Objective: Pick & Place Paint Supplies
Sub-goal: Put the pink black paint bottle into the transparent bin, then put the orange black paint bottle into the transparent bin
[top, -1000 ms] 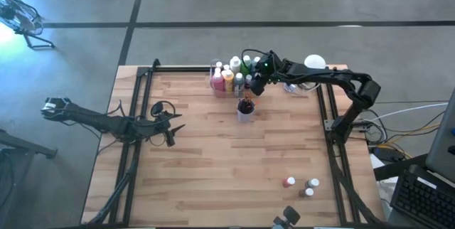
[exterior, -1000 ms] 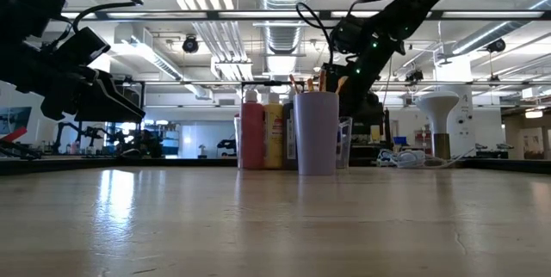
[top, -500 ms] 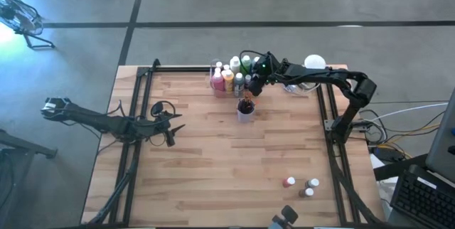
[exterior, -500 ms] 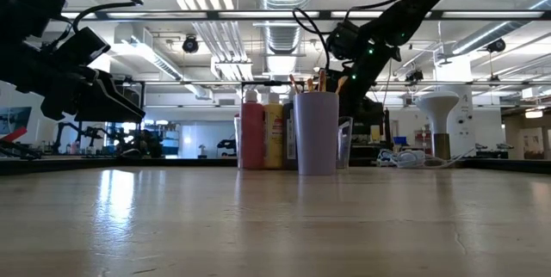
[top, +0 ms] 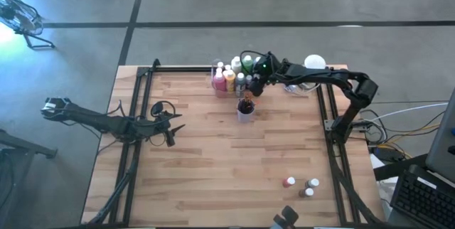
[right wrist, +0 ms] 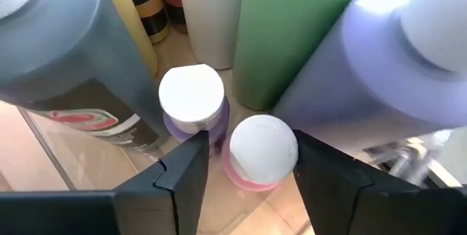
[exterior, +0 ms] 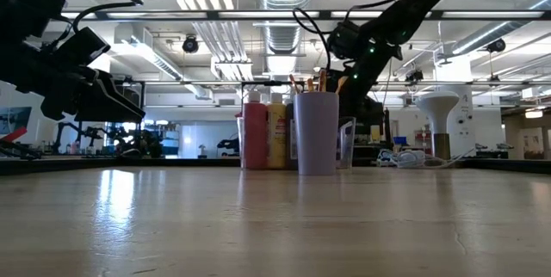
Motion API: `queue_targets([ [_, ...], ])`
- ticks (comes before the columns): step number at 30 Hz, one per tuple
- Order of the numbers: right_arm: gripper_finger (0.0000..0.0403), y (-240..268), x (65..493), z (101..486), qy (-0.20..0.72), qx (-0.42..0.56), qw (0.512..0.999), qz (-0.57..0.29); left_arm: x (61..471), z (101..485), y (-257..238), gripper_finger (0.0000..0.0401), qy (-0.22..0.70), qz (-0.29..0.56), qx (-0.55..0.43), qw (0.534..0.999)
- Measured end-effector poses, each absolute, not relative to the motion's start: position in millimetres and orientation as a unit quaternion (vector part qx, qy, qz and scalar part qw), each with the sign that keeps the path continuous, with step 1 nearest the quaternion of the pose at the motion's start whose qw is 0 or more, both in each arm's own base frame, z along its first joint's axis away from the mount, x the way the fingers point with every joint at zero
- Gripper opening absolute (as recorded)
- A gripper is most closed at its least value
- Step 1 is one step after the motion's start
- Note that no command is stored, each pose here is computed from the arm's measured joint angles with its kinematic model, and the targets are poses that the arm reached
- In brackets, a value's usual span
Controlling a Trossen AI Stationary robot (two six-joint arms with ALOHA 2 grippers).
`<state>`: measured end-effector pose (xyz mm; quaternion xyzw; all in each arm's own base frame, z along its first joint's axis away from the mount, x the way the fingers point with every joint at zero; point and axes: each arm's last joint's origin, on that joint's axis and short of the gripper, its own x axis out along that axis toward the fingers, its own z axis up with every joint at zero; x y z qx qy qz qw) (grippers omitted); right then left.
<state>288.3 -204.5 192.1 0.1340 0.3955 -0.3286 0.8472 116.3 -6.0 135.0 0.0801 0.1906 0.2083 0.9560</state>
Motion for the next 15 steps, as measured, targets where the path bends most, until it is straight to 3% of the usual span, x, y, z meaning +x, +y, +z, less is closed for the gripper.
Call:
queue_targets([
  [15, 0.0129, -178.0, 264.9, 253.6, 0.353, 0.106, 0.873, -0.320, 116.3, 135.0, -6.0, 0.0216, 0.191, 0.208, 0.080, 0.956],
])
